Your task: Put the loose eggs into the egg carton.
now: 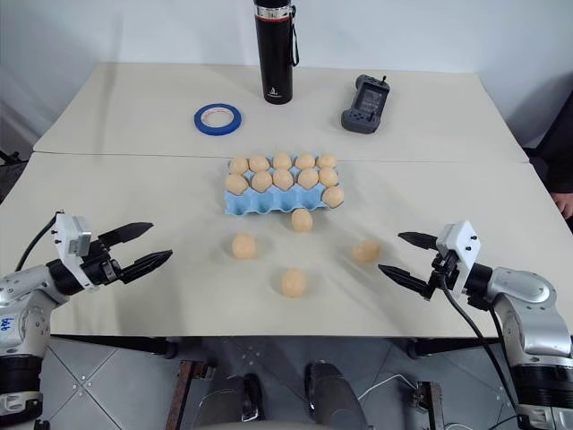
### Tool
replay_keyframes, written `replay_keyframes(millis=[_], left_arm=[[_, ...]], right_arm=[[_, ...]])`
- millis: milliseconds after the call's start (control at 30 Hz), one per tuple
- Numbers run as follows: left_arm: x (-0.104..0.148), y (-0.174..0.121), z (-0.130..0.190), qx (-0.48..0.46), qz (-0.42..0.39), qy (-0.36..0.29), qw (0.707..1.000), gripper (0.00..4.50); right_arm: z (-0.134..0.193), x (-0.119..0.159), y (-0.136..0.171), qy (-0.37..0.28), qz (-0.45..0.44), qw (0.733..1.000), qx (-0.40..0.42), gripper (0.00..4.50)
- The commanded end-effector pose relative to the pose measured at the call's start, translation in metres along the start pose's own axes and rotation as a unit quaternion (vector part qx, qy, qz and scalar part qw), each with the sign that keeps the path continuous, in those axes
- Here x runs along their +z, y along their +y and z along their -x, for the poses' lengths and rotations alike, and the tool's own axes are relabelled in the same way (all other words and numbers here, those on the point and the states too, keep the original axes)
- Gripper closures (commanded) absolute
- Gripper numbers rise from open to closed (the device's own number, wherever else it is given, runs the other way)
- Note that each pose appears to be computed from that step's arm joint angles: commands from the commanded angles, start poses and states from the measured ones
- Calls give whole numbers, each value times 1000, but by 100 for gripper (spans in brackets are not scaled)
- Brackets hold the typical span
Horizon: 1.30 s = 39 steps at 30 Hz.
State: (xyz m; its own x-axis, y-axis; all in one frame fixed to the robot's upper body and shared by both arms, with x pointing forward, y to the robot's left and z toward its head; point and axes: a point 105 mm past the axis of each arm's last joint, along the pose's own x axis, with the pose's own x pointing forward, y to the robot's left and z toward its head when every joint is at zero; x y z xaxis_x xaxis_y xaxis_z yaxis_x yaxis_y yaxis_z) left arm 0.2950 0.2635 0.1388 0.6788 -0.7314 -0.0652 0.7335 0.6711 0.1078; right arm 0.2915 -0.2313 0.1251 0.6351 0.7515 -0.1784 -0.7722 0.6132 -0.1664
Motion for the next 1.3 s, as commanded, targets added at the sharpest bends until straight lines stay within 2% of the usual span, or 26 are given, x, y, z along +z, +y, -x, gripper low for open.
replay_keyframes(millis=[33, 400, 833, 967, 1300], left_arm=[[4, 0, -2, -4, -4, -13, 1000, 1], [4, 3, -6, 1, -3, 0, 1000, 1], [8, -5, -13, -59, -10, -1, 998, 1], [7, -15, -23, -108, -13, 6, 994, 1], [5, -26, -27, -152, -12, 10, 988, 1]], right_arm=[[1, 10, 0, -20, 13, 1000, -12, 0], [3, 19, 5, -35, -1, 999, -39, 0], [6, 40, 24, -60, -24, 995, -79, 0], [-17, 36, 12, -61, -30, 989, -130, 0], [-44, 1, 9, -10, -42, 989, -141, 0]])
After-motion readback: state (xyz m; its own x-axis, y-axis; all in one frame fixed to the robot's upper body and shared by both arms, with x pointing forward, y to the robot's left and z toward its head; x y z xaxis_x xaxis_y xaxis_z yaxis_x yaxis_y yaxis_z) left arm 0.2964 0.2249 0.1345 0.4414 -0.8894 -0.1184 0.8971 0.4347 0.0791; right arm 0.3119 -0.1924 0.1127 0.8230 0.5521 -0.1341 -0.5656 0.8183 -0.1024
